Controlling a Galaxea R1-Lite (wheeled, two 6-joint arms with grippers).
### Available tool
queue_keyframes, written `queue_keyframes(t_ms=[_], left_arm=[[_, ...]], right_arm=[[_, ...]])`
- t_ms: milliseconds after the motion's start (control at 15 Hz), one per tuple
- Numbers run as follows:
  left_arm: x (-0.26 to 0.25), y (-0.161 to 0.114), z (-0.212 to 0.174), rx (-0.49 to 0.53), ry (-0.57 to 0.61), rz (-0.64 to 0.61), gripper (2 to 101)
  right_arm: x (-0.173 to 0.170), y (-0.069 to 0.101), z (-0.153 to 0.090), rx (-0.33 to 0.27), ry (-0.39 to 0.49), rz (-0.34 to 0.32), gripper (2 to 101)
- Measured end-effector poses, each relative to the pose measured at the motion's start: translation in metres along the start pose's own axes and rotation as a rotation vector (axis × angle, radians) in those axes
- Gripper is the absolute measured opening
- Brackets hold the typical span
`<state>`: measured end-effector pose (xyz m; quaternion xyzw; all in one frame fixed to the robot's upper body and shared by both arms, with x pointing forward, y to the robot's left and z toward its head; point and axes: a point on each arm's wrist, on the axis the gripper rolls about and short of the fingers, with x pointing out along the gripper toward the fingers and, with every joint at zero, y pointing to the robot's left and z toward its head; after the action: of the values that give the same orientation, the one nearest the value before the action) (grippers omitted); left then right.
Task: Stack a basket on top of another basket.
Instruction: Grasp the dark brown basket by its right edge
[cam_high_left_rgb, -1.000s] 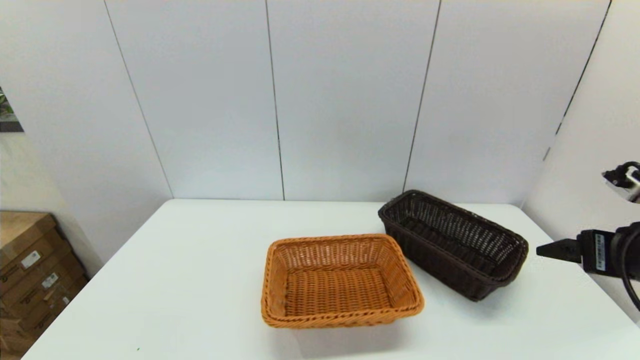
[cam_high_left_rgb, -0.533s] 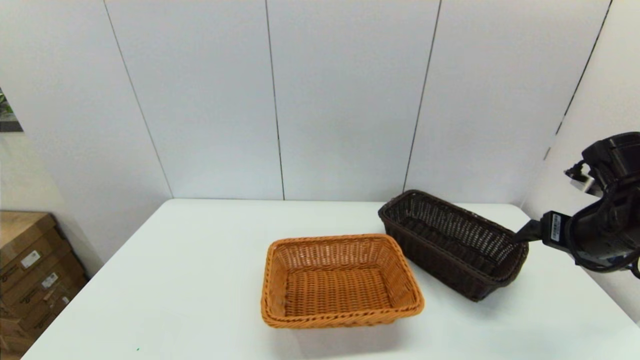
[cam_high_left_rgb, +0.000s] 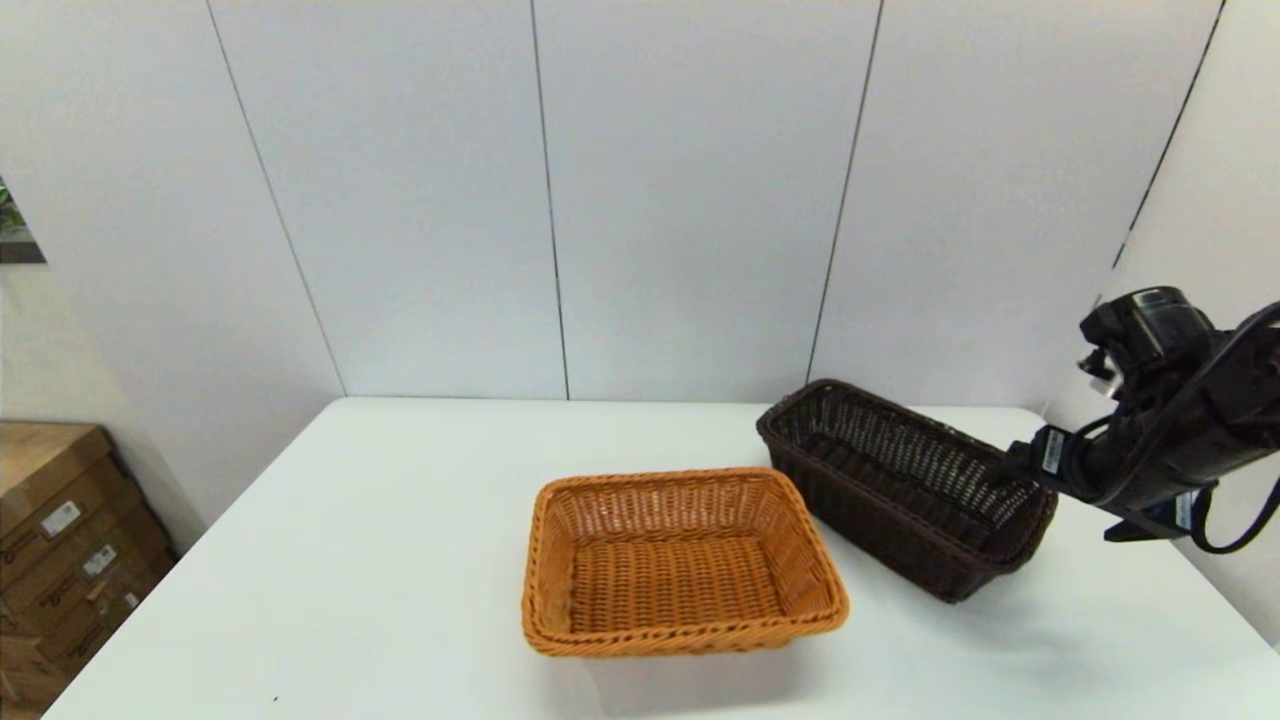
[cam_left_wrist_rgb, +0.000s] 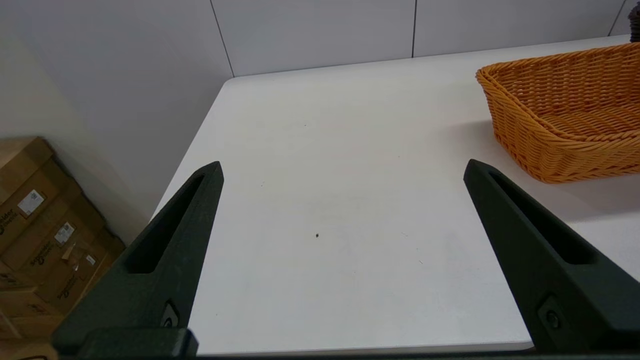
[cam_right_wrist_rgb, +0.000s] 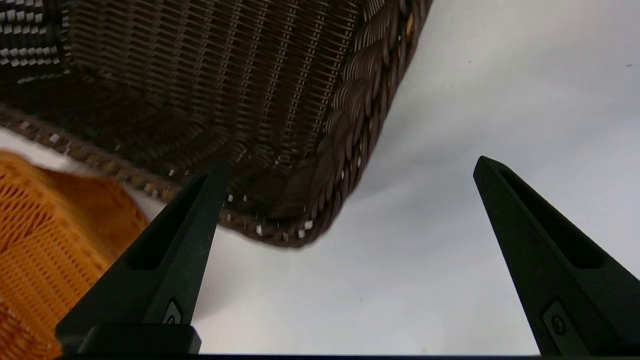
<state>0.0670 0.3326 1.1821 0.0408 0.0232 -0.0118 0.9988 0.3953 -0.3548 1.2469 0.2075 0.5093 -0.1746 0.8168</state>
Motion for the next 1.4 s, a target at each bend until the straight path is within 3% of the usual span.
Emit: queue_keyframes(t_ms=[800, 1400], left_arm=[[0.0, 0.0, 0.0, 0.0, 0.0, 0.0, 97.8], [0.0, 0.0, 0.0, 0.0, 0.0, 0.0, 97.8]], right_arm=[[0.085, 0.011, 0.017, 0.043, 0.128, -0.077, 97.4], [0.11, 0.003, 0.027, 0.091, 0.15, -0.105, 97.4]])
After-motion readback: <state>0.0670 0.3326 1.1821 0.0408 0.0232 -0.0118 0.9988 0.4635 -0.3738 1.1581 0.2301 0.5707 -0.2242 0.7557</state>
